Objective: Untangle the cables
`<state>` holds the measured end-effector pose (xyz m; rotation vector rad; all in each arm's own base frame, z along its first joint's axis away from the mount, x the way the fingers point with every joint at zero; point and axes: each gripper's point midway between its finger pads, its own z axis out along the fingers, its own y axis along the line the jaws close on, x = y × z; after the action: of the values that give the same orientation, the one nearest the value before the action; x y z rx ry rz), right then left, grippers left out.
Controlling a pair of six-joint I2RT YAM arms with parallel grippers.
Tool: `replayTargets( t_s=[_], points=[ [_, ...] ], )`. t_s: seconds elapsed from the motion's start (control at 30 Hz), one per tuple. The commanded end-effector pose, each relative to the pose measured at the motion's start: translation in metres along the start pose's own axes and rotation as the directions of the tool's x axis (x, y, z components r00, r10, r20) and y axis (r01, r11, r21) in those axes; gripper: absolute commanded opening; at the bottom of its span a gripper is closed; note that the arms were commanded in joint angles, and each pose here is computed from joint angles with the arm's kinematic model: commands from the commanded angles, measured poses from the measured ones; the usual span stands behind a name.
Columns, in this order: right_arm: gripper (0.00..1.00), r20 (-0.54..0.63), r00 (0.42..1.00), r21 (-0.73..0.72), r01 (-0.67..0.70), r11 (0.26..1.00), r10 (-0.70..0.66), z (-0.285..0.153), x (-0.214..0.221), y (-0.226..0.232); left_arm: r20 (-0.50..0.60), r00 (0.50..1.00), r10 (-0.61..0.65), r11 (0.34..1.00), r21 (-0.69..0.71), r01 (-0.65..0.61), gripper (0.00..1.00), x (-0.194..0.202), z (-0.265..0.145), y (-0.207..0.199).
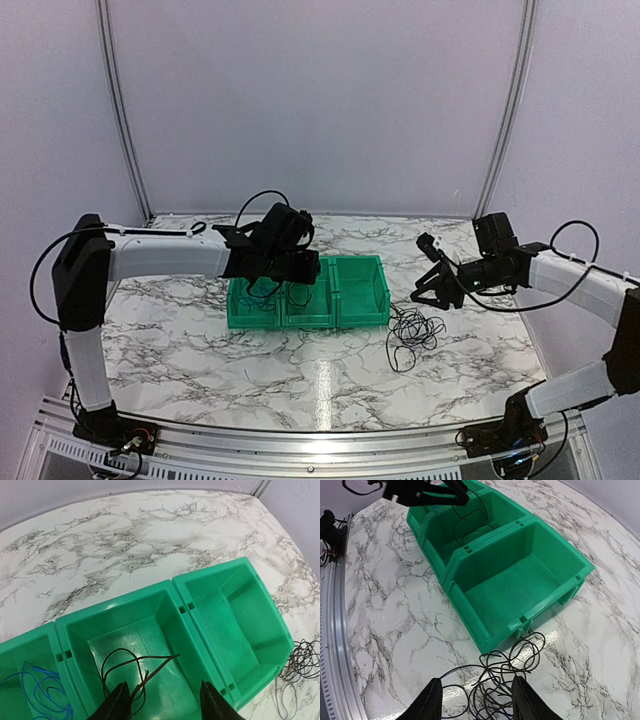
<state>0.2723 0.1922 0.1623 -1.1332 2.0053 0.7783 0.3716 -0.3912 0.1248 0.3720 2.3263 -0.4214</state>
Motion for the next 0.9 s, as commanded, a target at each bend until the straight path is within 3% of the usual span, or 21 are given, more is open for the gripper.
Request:
replayTargets(
  t_s=[0.0,0.4,0.87],
  points=[
    [0.47,-0.059,0.998,0.106,0.009,0.994,-0.003,-0.001,-0.004,-0.034,0.057,0.998,0.003,1.0,-0.011,-0.003,0.52,-0.022,-0.036,0.007],
    [0.49,-0.22,0.975,0.125,0.027,0.992,0.001,0.011,0.021,-0.058,0.098,0.995,0.02,0.998,-0.057,-0.015,0.56,-0.024,-0.067,0.025],
    [0.49,-0.313,0.949,0.138,-0.004,0.99,0.047,0.022,0.048,-0.069,0.042,0.999,0.019,0.992,-0.125,-0.014,0.54,-0.01,-0.04,0.038]
  ],
)
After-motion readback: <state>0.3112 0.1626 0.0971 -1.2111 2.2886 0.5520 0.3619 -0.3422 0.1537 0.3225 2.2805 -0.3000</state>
